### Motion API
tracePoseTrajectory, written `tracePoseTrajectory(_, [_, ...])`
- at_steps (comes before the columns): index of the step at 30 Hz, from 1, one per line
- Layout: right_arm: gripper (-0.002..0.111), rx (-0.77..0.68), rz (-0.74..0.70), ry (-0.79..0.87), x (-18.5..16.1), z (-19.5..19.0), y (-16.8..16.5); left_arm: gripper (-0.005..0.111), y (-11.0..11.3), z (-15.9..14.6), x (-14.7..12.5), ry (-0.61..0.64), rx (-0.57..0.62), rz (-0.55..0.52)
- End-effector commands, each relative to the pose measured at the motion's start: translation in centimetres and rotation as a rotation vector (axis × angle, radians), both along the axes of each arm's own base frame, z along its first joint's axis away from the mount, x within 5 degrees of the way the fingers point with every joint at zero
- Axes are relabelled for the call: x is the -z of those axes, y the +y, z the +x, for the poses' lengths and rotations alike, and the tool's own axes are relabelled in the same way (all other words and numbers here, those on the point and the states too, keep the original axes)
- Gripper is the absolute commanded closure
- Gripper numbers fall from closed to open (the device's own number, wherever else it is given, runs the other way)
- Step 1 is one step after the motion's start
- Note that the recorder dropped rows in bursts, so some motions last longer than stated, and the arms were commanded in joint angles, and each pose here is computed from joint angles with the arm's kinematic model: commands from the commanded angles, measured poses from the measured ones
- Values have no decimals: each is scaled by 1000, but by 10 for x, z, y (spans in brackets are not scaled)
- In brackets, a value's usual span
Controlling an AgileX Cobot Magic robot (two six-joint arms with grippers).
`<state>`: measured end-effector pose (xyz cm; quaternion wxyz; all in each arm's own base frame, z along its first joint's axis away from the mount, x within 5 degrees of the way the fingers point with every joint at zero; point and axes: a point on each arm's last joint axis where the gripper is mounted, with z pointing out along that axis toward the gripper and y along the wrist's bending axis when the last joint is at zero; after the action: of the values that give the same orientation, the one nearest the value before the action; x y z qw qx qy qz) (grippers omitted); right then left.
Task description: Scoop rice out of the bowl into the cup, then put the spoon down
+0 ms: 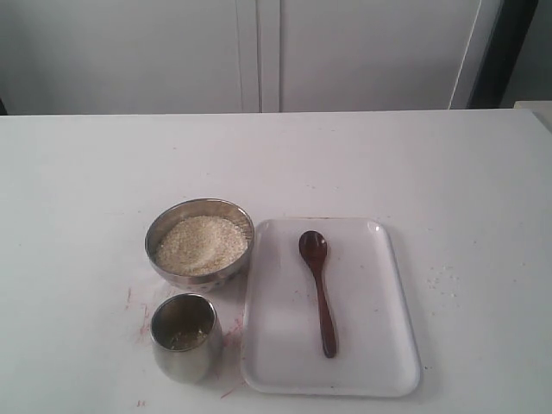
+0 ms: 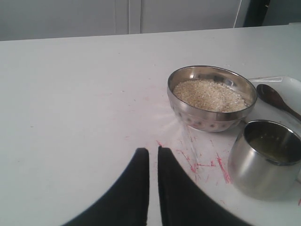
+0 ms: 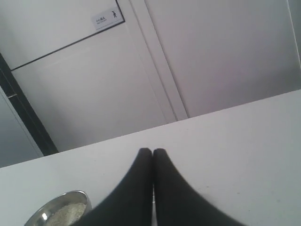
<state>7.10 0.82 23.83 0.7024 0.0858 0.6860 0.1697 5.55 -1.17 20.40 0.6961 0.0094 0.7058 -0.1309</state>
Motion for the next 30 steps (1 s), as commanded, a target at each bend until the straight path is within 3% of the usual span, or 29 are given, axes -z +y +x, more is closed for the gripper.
tracePoseTrajectory(1, [108,2,-10,-13,0,0,0,92,0,0,-2,-5,1,-17])
tracePoseTrajectory(5, [108,3,-2,-9,0,-1,0,92,0,0,-2,-5,1,-17])
tracePoseTrajectory(9, [108,6,99,0,0,-1,-1,92,0,0,-2,-5,1,-17])
tracePoseTrajectory(11, [108,15,-9,-13,0,-1,-1,92,0,0,-2,-5,1,-17])
tracePoseTrajectory(12, [108,27,-169,-30,0,-1,-2,92,0,0,-2,-5,1,-17])
tracePoseTrajectory(15, [108,40,-387,-46,2,0,-2,92,0,0,-2,-5,1,-17])
tracePoseTrajectory(20, [108,38,-435,-8,25,1,-2,92,0,0,-2,-5,1,-17])
tracePoseTrajectory(24, [108,61,-484,-118,20,-7,-3,92,0,0,-2,-5,1,-17])
tracePoseTrajectory(30, [108,88,-501,-146,19,-13,-4,92,0,0,-2,-5,1,-17])
